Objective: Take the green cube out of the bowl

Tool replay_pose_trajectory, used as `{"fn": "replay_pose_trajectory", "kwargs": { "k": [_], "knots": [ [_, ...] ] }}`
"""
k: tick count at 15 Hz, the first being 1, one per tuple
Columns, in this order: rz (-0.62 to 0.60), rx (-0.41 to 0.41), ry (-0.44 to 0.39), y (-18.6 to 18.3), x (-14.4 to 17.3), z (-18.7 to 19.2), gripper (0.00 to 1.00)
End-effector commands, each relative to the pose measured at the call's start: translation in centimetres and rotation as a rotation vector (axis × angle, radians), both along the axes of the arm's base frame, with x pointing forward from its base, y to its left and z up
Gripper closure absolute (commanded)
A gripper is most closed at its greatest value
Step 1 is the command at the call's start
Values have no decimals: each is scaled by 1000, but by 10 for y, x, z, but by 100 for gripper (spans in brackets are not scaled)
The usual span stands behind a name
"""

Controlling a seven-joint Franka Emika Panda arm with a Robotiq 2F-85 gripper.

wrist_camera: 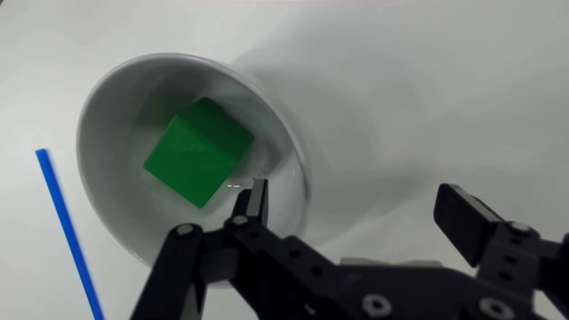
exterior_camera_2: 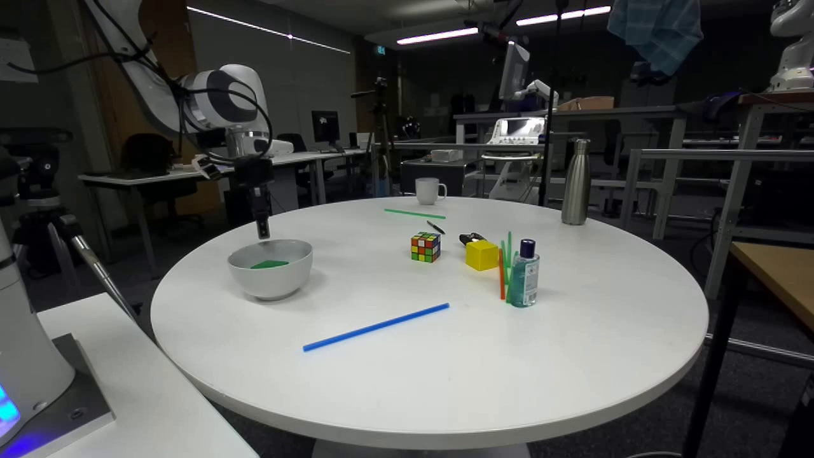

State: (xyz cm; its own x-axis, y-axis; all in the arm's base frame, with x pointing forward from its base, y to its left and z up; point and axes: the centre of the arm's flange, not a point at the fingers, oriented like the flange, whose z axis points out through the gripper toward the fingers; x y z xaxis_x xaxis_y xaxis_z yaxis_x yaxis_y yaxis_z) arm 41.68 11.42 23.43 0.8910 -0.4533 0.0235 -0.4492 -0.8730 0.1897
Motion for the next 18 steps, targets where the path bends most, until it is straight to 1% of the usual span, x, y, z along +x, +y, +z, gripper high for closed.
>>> {"fn": "replay_pose_trajectory", "kwargs": {
  "k": [1,8,9,10,13,14,18],
  "knots": [
    [10,26,14,-2,-9,-13,0],
    [10,34,39,1,-21,-25,0],
    [10,34,41,2,-21,-26,25],
    [12,36,44,3,-21,-27,26],
    [15,41,52,6,-21,-30,47],
    [18,43,57,7,-22,-32,57],
    [28,55,78,17,-25,-39,87]
  ]
}}
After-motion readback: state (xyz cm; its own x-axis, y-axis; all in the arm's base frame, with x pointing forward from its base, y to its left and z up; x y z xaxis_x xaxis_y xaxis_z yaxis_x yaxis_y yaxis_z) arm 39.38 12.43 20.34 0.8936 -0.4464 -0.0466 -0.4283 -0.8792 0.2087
